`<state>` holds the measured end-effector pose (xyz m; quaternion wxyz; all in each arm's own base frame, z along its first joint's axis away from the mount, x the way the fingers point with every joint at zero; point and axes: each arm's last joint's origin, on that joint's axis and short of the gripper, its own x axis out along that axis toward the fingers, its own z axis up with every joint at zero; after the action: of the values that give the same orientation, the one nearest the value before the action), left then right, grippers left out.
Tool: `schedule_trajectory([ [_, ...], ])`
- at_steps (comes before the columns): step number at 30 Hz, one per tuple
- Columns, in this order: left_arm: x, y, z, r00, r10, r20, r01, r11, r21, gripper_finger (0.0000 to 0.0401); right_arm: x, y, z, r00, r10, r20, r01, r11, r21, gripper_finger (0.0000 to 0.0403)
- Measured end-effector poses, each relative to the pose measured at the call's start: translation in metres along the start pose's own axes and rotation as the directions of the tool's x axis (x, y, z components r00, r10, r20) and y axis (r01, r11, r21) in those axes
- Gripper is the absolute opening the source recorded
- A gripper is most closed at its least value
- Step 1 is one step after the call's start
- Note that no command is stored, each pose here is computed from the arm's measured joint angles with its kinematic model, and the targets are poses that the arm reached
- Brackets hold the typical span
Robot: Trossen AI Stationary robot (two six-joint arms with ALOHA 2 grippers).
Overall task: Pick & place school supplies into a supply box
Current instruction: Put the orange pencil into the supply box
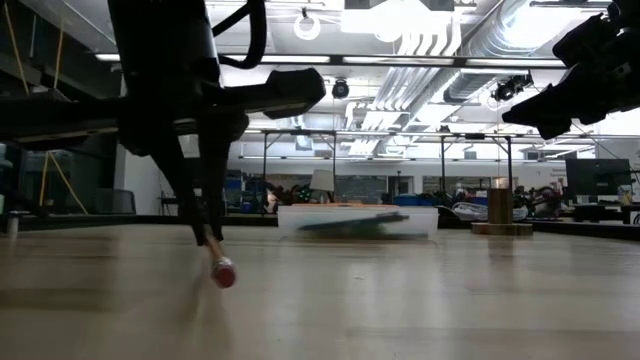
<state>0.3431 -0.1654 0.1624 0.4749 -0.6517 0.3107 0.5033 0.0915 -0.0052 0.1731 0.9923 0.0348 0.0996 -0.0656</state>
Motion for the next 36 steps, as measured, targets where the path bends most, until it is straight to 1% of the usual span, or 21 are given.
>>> schedule_trajectory([
  [4, -0.001, -0.003, -0.001, 0.999, -0.047, 0.007, 0.047, 0.999, 0.010, 0.0034, 0.000, 0.000, 0.000, 1.000, 0.000, 0.000, 0.000, 1.000, 0.000, 0.0074],
  [12, -0.002, -0.005, -0.002, 0.995, -0.096, 0.024, 0.095, 0.995, 0.024, 0.0037, 0.000, 0.000, 0.000, 1.000, 0.000, -0.001, 0.000, 1.000, 0.003, 0.0074],
  [16, -0.012, -0.009, 0.000, 0.988, -0.148, 0.033, 0.146, 0.988, 0.052, 0.0032, 0.000, 0.000, 0.000, 1.000, 0.000, -0.001, 0.000, 1.000, 0.009, 0.0074],
  [23, -0.040, -0.011, 0.010, 0.964, -0.245, 0.108, 0.234, 0.967, 0.105, 0.0035, 0.000, 0.000, 0.000, 1.000, -0.004, -0.005, 0.004, 1.000, 0.011, 0.0074],
  [29, -0.063, -0.009, 0.021, 0.953, -0.260, 0.155, 0.237, 0.960, 0.149, 0.0032, 0.000, 0.000, 0.000, 1.000, -0.005, -0.005, 0.005, 1.000, 0.011, 0.0074],
  [36, -0.082, -0.004, 0.033, 0.943, -0.261, 0.206, 0.228, 0.959, 0.169, 0.0037, 0.000, 0.000, 0.000, 1.000, -0.008, -0.003, 0.008, 1.000, 0.021, 0.0074],
])
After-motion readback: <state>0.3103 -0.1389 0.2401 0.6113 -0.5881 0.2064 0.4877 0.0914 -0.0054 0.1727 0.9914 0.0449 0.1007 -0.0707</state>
